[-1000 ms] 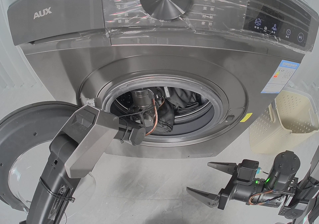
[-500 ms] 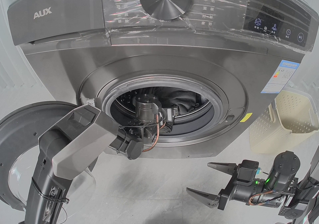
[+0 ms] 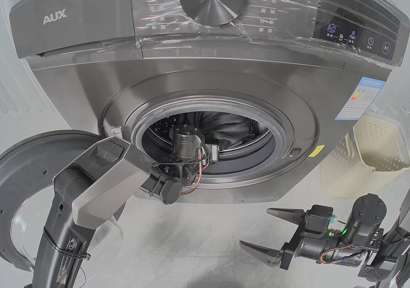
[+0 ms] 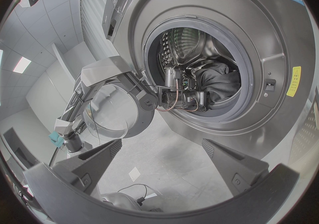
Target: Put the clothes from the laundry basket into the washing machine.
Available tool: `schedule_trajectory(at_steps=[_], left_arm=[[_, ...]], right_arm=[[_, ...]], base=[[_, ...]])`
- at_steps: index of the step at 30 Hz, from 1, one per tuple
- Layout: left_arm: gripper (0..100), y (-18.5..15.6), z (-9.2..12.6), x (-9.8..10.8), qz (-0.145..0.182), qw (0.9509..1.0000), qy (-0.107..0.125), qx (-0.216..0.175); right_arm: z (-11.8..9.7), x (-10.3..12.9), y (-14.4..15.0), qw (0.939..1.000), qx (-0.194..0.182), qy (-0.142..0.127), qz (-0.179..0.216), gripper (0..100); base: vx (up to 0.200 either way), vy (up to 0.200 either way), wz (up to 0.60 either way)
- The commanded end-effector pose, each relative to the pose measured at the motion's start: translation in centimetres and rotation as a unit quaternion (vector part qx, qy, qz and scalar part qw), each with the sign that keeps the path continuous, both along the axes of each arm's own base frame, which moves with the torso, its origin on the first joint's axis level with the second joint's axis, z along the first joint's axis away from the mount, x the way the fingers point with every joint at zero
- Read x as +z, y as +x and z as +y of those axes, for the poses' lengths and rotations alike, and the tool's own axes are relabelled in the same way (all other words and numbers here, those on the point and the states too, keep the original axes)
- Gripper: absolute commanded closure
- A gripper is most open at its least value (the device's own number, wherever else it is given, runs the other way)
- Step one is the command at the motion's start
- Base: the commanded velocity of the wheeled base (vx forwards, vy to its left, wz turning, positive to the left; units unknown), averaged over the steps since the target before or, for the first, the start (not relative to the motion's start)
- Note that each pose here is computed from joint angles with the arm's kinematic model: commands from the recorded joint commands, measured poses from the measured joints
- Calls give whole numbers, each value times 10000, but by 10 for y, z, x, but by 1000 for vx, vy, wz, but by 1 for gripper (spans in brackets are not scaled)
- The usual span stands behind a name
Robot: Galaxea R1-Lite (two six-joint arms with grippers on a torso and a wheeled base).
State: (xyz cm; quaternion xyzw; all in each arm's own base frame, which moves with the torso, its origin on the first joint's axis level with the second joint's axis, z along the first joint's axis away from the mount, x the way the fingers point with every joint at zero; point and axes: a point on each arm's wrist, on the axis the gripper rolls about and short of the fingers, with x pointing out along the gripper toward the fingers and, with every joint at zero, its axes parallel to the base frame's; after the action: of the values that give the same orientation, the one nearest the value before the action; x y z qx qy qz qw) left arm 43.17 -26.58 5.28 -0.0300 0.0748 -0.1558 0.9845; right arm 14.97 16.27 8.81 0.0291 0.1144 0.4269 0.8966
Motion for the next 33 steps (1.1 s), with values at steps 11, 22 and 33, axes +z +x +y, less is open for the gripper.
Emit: schedule_trajectory(at_steps=[11,22,33], left_arm=[[100,43,4,40,-1125,9879,-996,381],[0,48,3,34,-1158,9874,-996,426],[0,-1,-3,51,-667,9954,-670,150]], right_arm=[[1,1,0,10000,3,21,-18,0],[1,2,0,10000,26,38,-34,0],[0,4,-2,10000,34,66,-60,0]], base=[[0,0,0],[0,0,0],[0,0,0]])
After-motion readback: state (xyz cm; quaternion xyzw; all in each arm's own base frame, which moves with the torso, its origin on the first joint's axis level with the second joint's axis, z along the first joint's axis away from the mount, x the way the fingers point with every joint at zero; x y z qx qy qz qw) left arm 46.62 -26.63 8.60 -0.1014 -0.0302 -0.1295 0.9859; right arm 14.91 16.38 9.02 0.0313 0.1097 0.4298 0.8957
